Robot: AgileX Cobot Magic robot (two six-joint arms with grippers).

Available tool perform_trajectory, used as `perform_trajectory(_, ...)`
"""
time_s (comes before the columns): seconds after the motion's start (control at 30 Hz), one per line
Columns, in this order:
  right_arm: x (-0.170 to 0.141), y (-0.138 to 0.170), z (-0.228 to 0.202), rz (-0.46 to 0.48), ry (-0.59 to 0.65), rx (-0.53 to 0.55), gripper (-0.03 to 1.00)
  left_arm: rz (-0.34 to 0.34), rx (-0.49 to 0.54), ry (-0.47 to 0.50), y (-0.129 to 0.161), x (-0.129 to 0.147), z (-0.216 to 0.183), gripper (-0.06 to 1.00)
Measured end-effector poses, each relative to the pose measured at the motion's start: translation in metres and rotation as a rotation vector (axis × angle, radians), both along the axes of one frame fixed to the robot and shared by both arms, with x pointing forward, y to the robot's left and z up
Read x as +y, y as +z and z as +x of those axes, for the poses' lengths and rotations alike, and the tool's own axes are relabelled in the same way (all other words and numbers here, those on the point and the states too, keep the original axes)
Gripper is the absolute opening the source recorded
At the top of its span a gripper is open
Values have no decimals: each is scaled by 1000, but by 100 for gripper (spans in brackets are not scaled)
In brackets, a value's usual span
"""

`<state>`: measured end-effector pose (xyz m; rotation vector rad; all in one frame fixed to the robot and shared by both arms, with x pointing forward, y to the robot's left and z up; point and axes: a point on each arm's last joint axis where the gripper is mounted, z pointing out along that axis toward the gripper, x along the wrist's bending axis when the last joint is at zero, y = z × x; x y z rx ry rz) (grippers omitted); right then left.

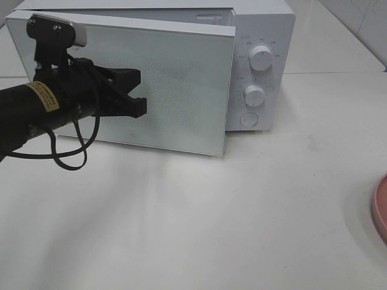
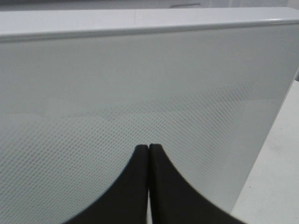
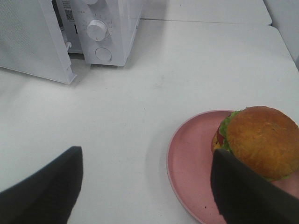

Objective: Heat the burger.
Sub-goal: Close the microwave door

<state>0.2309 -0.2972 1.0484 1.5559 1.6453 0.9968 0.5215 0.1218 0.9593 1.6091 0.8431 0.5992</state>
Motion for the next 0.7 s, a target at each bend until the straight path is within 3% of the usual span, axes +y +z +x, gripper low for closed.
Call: perform_trajectory(0.7, 0, 0, 0, 0, 0, 0, 75, -54, 2, 1, 2, -54, 43, 0)
